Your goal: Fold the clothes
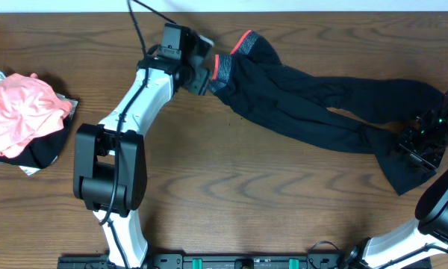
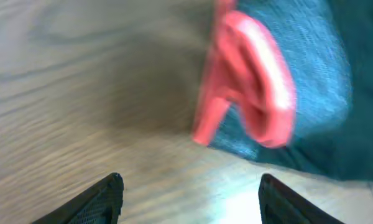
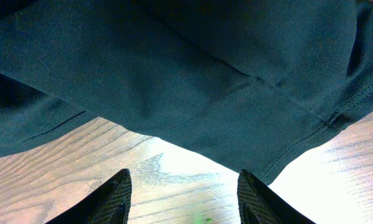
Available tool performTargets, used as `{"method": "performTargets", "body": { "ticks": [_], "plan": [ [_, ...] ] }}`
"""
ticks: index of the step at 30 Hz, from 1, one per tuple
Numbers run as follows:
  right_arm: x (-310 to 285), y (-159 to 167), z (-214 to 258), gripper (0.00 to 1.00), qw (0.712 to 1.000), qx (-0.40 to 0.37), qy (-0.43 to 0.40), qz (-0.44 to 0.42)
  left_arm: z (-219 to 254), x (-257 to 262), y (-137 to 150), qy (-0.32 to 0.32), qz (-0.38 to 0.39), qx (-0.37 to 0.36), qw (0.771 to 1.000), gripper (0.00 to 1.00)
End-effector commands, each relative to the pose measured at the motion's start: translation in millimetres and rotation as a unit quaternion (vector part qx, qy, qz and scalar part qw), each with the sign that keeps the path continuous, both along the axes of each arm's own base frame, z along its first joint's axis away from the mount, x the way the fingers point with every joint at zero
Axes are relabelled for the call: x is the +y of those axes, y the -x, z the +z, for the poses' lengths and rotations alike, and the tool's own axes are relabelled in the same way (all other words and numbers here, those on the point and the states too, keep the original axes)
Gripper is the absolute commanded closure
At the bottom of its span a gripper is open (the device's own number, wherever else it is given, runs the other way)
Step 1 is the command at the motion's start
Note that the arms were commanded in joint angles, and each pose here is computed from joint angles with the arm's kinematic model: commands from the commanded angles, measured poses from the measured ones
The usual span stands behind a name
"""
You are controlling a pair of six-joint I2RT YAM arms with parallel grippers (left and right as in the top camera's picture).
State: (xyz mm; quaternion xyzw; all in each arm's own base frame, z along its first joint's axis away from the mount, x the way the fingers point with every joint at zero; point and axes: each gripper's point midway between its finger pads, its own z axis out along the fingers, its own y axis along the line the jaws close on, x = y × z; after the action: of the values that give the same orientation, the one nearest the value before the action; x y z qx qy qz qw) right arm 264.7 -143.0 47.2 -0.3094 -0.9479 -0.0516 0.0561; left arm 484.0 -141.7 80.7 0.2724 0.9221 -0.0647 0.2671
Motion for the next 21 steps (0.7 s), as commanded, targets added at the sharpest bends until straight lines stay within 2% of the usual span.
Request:
{"method": "performTargets", "body": {
  "ticks": [1,6,10,14,21],
  "plan": [
    [2.9,-2.7,3.8,0.47,1.000,-0.008,0.002,-0.002,-5.6,-20.6,20.9,0.006,-0.132,0.006,0.991,0.30],
    [2.7,-3.1,3.8,0.47,1.000,-0.009,0.002,0.000,-3.6,-28.1,24.6,0.018,-0.162,0.002,0.987,0.31],
    [2.7,-3.1,3.8,0.47,1.000,-0.009,0.002,0.000,-4.0,-34.6,16.9,0.031,-0.169,-0.015,0.985,0.31],
    [2.6,-3.2,3.9,0.47,1.000,-0.009,0.002,0.000,-19.7,-46.0,16.3,0.058,-0.184,-0.007,0.981,0.32],
    [2.6,-3.2,3.8,0.46,1.000,-0.009,0.002,0.000,-48.2,-54.5,7.6,0.064,-0.180,-0.004,0.982,0.32]
  ]
}}
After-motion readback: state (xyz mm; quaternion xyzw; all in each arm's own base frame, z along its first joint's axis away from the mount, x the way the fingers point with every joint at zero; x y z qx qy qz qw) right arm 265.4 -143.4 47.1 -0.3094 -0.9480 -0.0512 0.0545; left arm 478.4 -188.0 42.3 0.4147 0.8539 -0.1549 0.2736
